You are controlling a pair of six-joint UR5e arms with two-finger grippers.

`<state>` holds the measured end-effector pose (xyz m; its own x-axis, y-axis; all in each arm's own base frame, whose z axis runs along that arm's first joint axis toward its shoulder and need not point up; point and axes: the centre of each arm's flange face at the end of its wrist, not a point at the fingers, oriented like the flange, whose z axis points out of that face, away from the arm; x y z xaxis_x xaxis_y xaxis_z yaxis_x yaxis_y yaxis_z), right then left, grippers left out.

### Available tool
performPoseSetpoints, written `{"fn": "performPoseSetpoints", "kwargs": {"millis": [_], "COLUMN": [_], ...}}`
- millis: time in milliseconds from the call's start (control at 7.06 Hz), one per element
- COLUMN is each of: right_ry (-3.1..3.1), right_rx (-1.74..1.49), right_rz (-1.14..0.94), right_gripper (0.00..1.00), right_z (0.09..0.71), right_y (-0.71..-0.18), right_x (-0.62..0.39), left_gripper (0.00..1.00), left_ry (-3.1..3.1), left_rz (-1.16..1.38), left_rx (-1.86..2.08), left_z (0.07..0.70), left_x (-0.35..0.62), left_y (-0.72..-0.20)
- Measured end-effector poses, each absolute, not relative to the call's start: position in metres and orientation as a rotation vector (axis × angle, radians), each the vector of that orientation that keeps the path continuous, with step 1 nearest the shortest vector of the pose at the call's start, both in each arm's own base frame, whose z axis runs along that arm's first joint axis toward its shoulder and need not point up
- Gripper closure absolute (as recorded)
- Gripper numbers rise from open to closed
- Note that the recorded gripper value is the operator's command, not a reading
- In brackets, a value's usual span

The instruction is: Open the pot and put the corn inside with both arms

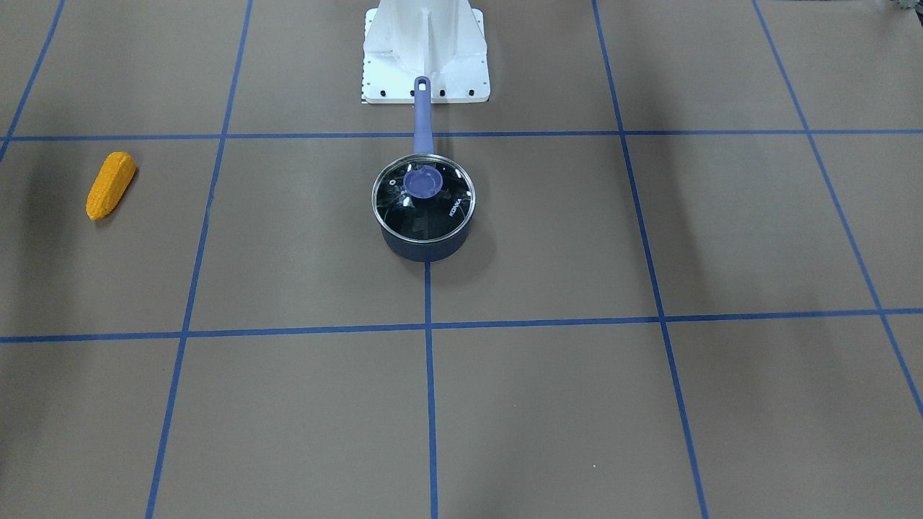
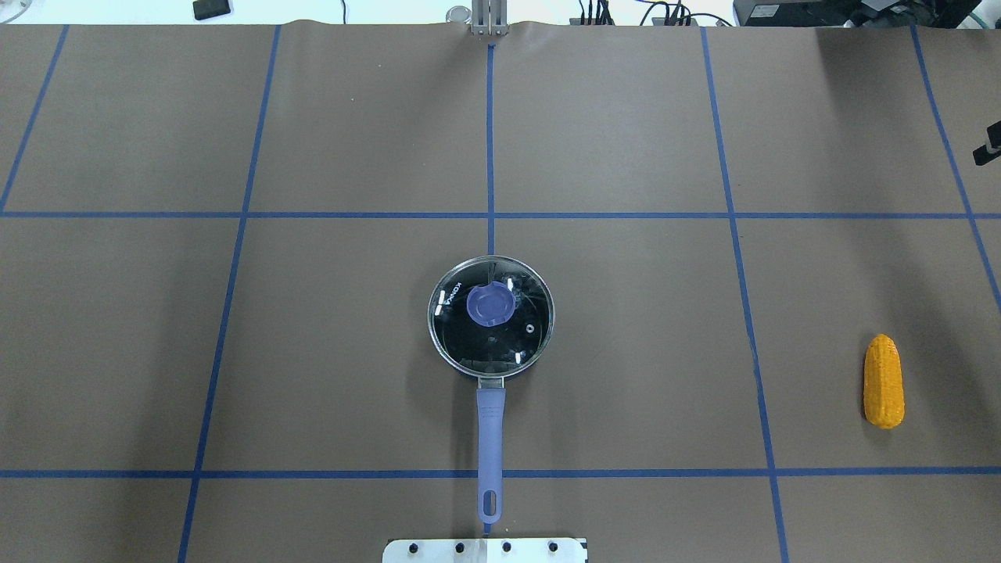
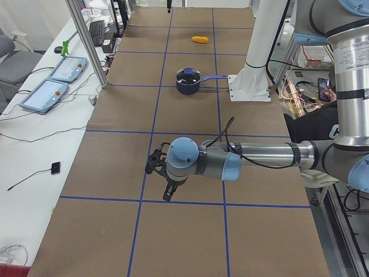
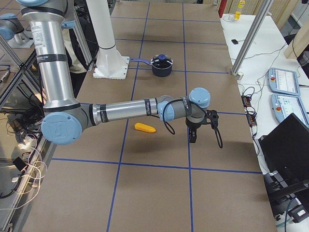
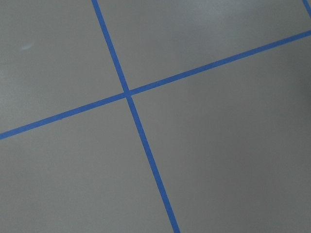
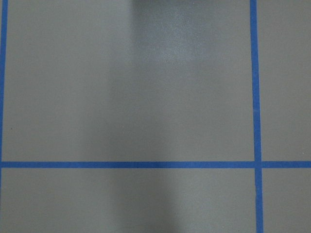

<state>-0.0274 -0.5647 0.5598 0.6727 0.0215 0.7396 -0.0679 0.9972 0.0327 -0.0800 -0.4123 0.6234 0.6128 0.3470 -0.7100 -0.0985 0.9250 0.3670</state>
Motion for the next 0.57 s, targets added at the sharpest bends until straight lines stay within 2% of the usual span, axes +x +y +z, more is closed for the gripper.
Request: {"fn": "performPoseSetpoints", "kwargs": {"millis": [567], "right_ry": [-0.853], "right_rx": [0.058], "right_rz": [0.05], "right_gripper": [0.0], "right_z": [0.5548], "right_y": [-0.5664], "right_x": [-0.029], "left_gripper": [0.02], "left_ry": [0.875], "left_rz": [0.263], "left_rx": [0.313], "left_z": [0.6191], "left_x": [-0.0798], "left_y": [-0.4138]}}
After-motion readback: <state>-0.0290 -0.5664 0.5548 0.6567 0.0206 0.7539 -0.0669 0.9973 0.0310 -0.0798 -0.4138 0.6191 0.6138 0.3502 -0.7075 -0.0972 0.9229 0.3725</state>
